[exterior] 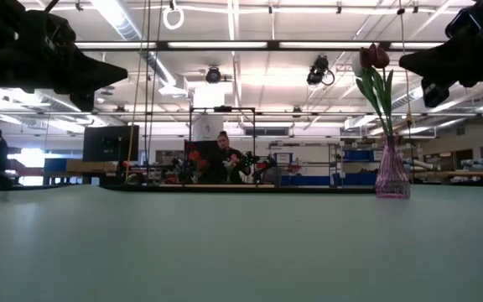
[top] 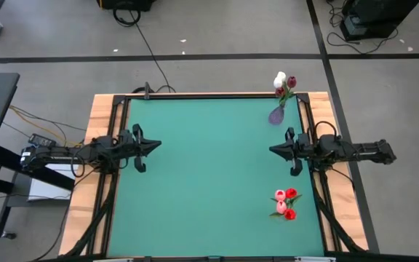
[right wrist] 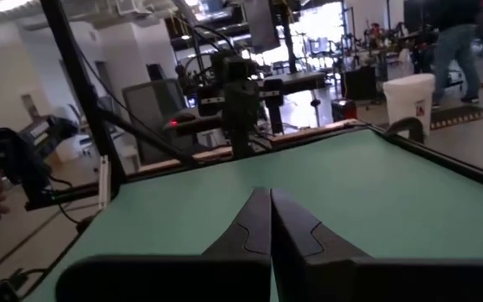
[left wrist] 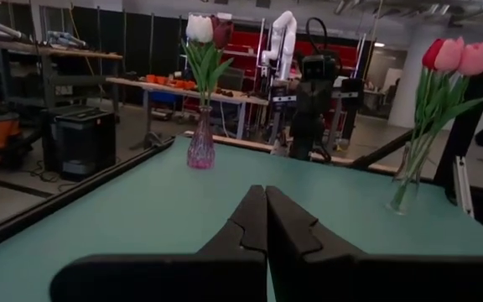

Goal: Sort flowers into vase by color
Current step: Return to Home Position

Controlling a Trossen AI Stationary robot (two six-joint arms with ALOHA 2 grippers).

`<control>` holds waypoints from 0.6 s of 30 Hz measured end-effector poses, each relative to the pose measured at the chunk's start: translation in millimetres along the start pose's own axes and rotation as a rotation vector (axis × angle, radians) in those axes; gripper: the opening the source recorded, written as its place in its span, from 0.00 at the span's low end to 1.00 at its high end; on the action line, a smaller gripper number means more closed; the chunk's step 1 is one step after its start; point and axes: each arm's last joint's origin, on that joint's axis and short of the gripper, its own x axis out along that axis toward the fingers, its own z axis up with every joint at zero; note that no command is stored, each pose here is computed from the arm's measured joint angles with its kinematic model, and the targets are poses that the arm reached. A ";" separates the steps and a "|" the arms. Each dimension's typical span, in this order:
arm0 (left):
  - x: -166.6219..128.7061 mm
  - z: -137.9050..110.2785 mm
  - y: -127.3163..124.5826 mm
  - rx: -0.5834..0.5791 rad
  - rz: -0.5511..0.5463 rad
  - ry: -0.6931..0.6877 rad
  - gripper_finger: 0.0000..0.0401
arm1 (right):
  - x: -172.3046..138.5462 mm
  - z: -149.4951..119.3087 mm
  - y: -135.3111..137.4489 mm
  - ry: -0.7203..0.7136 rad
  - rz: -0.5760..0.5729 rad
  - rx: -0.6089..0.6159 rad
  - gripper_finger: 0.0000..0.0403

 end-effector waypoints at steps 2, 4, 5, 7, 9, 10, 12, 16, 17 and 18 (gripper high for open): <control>0.0 0.0 0.0 0.014 0.000 0.000 0.00 | 0.2 -0.3 -1.4 0.005 -0.006 -0.001 0.00; 0.0 0.2 0.0 0.025 0.000 -0.002 0.00 | 0.3 0.2 -2.4 0.002 -0.002 0.002 0.00; 0.0 0.0 0.0 0.026 0.000 0.000 0.00 | 0.6 -0.4 -2.9 0.000 0.003 0.003 0.00; -0.2 0.0 0.0 0.024 -0.003 -0.001 0.00 | 1.3 -3.2 -4.0 0.008 0.017 0.016 0.00; -1.8 0.8 -0.5 0.016 -0.025 -0.007 0.00 | 1.7 -5.1 -4.6 0.016 0.023 0.032 0.00; -2.8 0.7 -0.5 0.009 -0.032 -0.006 0.00 | 1.7 -5.2 -4.7 0.017 0.026 0.035 0.00; -5.5 -0.7 -0.1 0.000 -0.038 0.008 0.00 | 1.7 -4.2 -4.1 0.009 0.042 0.032 0.00; -12.7 -0.7 1.3 0.011 -0.034 0.038 0.00 | 1.7 -3.8 -3.8 0.006 0.048 0.025 0.00; -13.6 0.9 1.3 0.016 -0.033 0.039 0.00 | 1.7 -3.8 -3.9 0.005 0.047 0.017 0.00; -14.2 3.5 1.1 0.020 -0.033 0.040 0.00 | 1.7 -3.7 -4.0 0.004 0.044 0.009 0.00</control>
